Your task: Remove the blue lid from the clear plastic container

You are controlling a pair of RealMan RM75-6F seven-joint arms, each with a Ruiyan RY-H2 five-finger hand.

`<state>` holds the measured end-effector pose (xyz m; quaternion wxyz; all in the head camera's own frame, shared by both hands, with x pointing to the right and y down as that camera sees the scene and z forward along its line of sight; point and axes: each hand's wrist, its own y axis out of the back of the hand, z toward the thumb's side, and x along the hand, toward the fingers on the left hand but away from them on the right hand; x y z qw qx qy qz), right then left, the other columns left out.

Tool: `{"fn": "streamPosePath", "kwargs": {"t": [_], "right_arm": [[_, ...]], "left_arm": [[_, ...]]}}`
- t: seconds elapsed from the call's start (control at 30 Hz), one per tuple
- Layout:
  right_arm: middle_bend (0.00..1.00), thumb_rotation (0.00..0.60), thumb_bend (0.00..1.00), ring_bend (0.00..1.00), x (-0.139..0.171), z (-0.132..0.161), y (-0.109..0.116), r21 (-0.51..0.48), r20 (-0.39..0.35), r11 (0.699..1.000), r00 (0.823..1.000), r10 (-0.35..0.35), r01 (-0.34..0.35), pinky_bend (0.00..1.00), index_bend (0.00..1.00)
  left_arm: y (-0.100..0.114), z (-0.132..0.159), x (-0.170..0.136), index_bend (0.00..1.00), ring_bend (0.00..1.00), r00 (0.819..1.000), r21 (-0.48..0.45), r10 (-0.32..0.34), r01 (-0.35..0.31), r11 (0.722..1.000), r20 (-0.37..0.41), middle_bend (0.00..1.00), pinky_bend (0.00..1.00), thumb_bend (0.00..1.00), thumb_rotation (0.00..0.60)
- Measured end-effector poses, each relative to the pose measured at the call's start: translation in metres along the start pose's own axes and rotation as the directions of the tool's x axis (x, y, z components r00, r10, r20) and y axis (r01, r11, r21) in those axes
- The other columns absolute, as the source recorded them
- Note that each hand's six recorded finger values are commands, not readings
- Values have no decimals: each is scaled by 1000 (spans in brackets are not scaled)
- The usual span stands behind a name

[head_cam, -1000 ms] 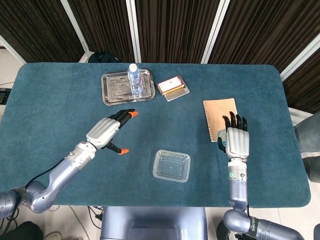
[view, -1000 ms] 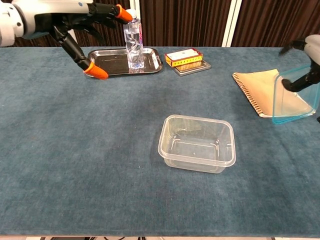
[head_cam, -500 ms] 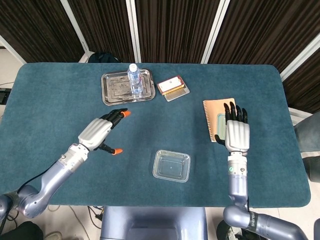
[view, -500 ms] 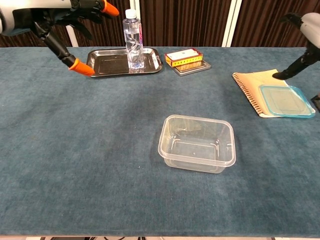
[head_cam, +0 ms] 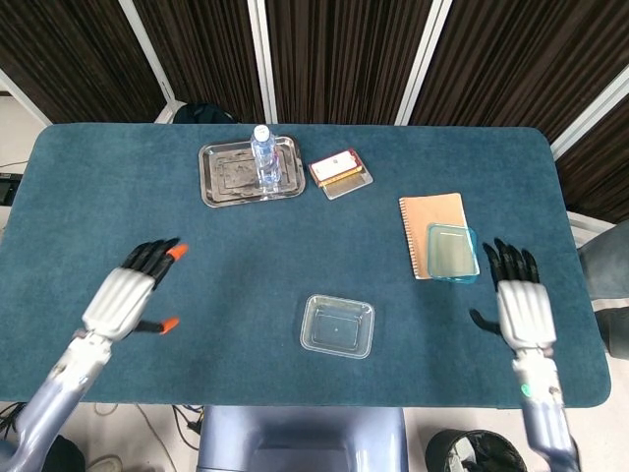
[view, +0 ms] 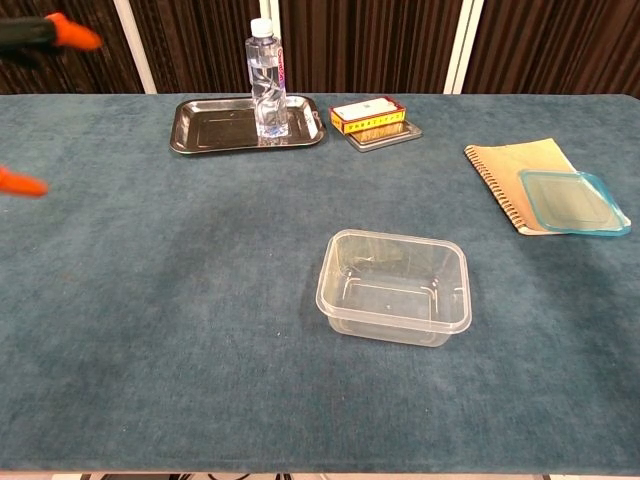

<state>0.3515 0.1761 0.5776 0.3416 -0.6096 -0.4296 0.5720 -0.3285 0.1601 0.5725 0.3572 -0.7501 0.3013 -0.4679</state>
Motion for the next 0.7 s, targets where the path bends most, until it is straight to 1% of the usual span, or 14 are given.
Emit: {"fn": "streamPosePath", "kwargs": {"t": [0.1, 0.17, 0.23, 0.43, 0.57, 0.7], "right_arm": [[0, 600, 266, 0, 31, -22, -2, 7, 6, 999, 999, 40, -40, 0, 0], [0, 600, 266, 0, 42, -30, -1, 25, 4, 999, 999, 45, -45, 0, 0], [0, 600, 266, 0, 50, -36, 1, 54, -6, 998, 999, 34, -34, 0, 0], [0, 600, 266, 0, 75, -54, 11, 134, -33, 991, 999, -11, 15, 0, 0], [0, 600, 266, 0, 85, -64, 19, 141, -21, 989, 999, -45, 48, 0, 0], [0, 600, 266, 0, 85, -72, 23, 101, 15, 993, 998, -61, 59, 0, 0]], "left_arm": [[-4, -12, -31, 0, 0, 999, 30, 23, -22, 999, -46, 0, 0, 0, 600], [-8, -22, -52, 0, 0, 995, 41, 36, -33, 999, -92, 0, 0, 0, 600], [-12, -34, -71, 0, 0, 990, 67, 42, -33, 997, -135, 0, 0, 0, 600], [-21, -67, -110, 0, 0, 976, 171, 50, -13, 985, -211, 0, 0, 0, 600], [-20, -79, -123, 0, 0, 969, 160, 61, -23, 987, -239, 0, 0, 0, 600], [-20, -85, -128, 0, 0, 965, 159, 65, -25, 987, -253, 0, 0, 0, 600]]}}
